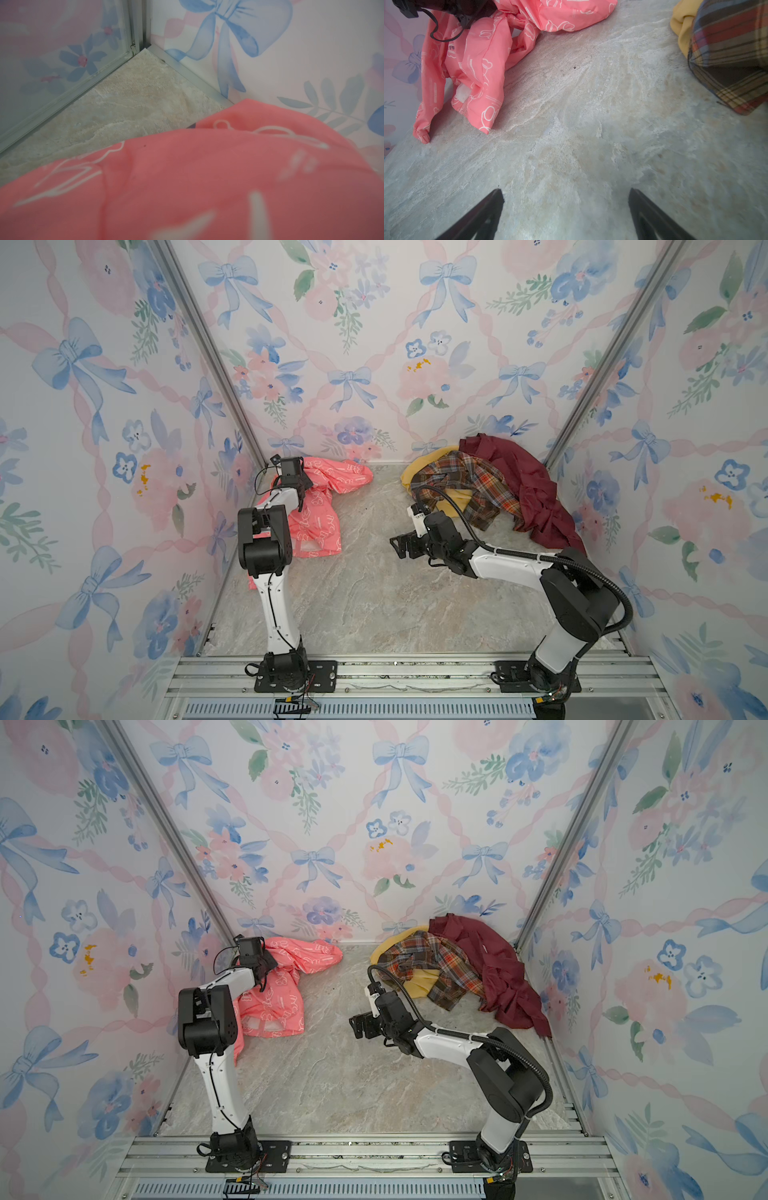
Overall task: Pick out a specific cloth from the pile
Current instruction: 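Lower the pink jacket to the floor and open the left gripper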
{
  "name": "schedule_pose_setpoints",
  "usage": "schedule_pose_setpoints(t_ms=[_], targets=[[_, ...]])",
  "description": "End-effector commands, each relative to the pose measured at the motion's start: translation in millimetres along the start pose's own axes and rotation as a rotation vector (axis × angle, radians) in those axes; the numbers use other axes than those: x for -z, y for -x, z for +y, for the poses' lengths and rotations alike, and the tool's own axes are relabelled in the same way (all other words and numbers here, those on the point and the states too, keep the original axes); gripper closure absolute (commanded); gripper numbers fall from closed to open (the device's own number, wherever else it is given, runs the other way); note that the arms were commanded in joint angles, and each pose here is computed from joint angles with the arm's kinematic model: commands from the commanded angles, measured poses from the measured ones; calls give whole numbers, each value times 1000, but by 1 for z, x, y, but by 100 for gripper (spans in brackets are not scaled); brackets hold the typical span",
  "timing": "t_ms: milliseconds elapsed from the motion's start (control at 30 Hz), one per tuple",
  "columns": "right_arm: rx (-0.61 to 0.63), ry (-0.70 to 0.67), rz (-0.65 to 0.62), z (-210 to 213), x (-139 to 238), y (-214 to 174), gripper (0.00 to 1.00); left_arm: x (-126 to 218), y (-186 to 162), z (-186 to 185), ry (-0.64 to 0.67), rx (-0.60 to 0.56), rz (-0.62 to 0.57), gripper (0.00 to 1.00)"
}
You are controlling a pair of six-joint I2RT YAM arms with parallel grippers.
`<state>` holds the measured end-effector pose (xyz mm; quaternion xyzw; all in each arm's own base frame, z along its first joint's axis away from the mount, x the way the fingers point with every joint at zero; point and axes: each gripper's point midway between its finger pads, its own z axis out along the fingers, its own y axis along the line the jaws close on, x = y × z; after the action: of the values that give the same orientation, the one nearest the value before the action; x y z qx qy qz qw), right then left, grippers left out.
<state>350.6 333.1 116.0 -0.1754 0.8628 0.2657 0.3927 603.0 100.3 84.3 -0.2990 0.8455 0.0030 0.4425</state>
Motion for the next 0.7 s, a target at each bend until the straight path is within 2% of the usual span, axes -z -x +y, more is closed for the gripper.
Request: schedule_pose_setpoints(t_ms=[0, 200, 267, 333, 400, 533, 567, 600, 667], targets=[[-18, 20, -43, 1, 10, 13, 3, -11, -18, 8, 22, -67, 93, 100], [-32, 21, -59, -2, 14, 14, 3, -17, -20, 10, 36, -89, 109, 99], [-28, 28, -86, 1, 23, 23, 3, -18, -21, 10, 34, -96, 112, 84], [-23, 25, -99, 1, 29, 26, 3, -14, -15, 7, 26, -102, 100, 60], [-8, 14, -110, 1, 37, 31, 3, -8, -4, 2, 14, -114, 79, 40], [24, -9, -126, 1, 51, 42, 3, 9, 23, -11, -21, -105, 28, 18], [29, -13, -129, 1, 55, 46, 3, 13, 29, -17, -42, -104, 18, 6], [35, -14, -128, 2, 58, 48, 3, 17, 34, -21, -57, -102, 12, 2], [41, -21, -136, 4, 66, 56, 3, 26, 43, -26, -74, -94, 2, 2]])
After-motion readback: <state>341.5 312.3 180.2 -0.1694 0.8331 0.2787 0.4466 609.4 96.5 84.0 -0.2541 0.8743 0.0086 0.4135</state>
